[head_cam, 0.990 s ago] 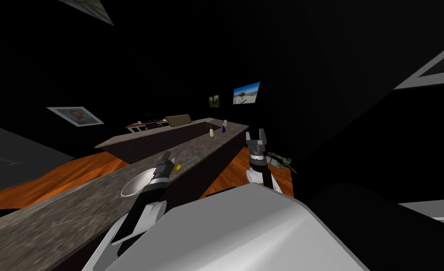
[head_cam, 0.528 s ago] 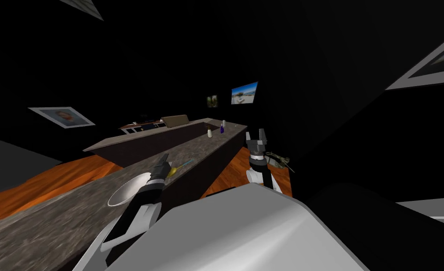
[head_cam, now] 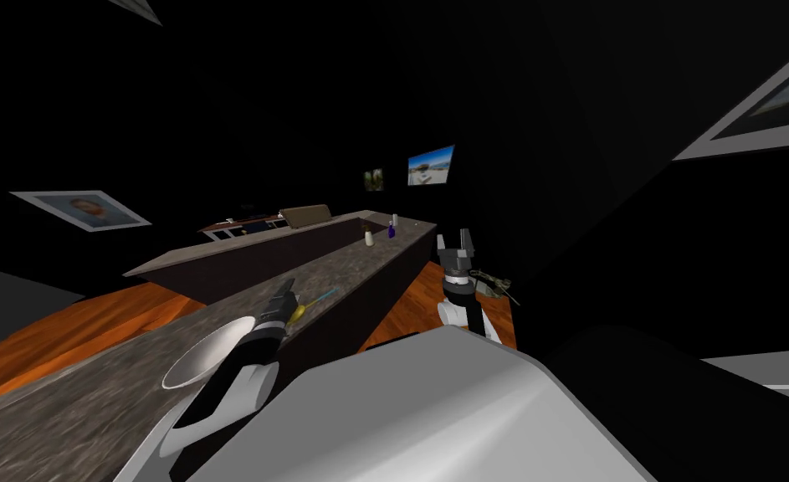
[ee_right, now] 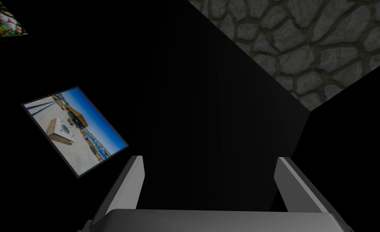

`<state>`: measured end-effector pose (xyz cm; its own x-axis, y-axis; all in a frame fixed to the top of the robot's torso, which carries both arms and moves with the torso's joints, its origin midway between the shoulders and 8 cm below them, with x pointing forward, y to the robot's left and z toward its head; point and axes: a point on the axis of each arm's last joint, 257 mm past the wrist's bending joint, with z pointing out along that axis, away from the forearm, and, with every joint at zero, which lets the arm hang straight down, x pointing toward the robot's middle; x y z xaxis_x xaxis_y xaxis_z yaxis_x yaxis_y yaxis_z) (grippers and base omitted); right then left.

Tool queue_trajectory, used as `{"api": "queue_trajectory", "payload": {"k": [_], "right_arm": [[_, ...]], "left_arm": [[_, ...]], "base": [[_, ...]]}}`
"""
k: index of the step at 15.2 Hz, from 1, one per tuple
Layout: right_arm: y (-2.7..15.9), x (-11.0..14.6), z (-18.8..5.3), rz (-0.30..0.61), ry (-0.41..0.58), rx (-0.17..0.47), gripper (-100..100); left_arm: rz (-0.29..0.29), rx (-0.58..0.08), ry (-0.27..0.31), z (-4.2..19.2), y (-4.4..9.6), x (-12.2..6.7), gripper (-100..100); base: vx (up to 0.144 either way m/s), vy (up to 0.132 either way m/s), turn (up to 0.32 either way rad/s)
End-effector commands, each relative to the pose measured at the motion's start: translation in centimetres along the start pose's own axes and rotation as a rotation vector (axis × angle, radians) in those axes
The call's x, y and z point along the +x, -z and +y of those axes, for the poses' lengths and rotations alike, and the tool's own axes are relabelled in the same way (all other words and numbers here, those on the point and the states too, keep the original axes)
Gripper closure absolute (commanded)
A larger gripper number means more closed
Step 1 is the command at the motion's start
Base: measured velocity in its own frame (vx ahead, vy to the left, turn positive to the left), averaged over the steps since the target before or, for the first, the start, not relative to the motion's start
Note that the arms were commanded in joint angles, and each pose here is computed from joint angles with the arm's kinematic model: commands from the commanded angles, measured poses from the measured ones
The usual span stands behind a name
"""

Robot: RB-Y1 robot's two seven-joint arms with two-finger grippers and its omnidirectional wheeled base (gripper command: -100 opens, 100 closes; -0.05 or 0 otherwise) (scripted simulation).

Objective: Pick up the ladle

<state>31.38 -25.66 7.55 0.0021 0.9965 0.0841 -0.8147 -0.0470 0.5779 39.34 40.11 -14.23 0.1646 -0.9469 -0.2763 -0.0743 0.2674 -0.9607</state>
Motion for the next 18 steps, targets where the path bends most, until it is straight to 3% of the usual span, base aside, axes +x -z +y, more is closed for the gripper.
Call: {"api": "queue_trajectory", "payload": {"k": [1,3,4,7,8,10,11,13,14,17,18], "right_arm": [[0.0,0.0,0.0,0.000,0.000,0.000,0],[0.0,0.0,0.0,0.000,0.000,0.000,0],[0.0,0.0,0.0,0.000,0.000,0.000,0],[0.0,0.0,0.0,0.000,0.000,0.000,0],[0.0,0.0,0.0,0.000,0.000,0.000,0],[0.0,0.0,0.0,0.000,0.000,0.000,0],[0.0,0.0,0.0,0.000,0.000,0.000,0],[0.0,0.0,0.0,0.000,0.000,0.000,0],[0.0,0.0,0.0,0.000,0.000,0.000,0],[0.0,0.0,0.0,0.000,0.000,0.000,0],[0.0,0.0,0.0,0.000,0.000,0.000,0]], "left_arm": [[-0.023,-0.048,-0.001,1.1,0.0,-1.5,-100],[-0.025,-0.079,0.000,1.9,0.1,-1.5,-100],[-0.048,-0.106,0.002,2.5,0.2,-2.9,-100],[-0.051,-0.147,0.002,3.6,0.3,-3.0,-100],[-0.076,-0.184,0.007,4.4,0.6,-4.4,-100],[-0.078,-0.215,0.008,5.2,0.7,-4.4,-100],[-0.104,-0.245,0.014,5.9,1.1,-5.8,-100],[-0.108,-0.284,0.016,6.9,1.3,-5.9,-100],[-0.134,-0.306,0.025,7.3,1.7,-7.3,-100],[-0.139,-0.353,0.027,8.5,2.1,-7.3,-100],[-0.167,-0.383,0.038,9.1,2.6,-8.7,-100]], "base": [[0.043,-0.030,-0.060],[0.050,-0.037,-0.062],[0.056,-0.043,-0.088],[0.037,-0.029,-0.032],[0.039,-0.039,-0.068],[0.050,-0.037,-0.062],[0.042,-0.038,-0.069],[0.052,-0.036,-0.060],[0.065,-0.042,-0.075],[0.053,-0.030,-0.036],[0.035,-0.027,-0.076]]}}
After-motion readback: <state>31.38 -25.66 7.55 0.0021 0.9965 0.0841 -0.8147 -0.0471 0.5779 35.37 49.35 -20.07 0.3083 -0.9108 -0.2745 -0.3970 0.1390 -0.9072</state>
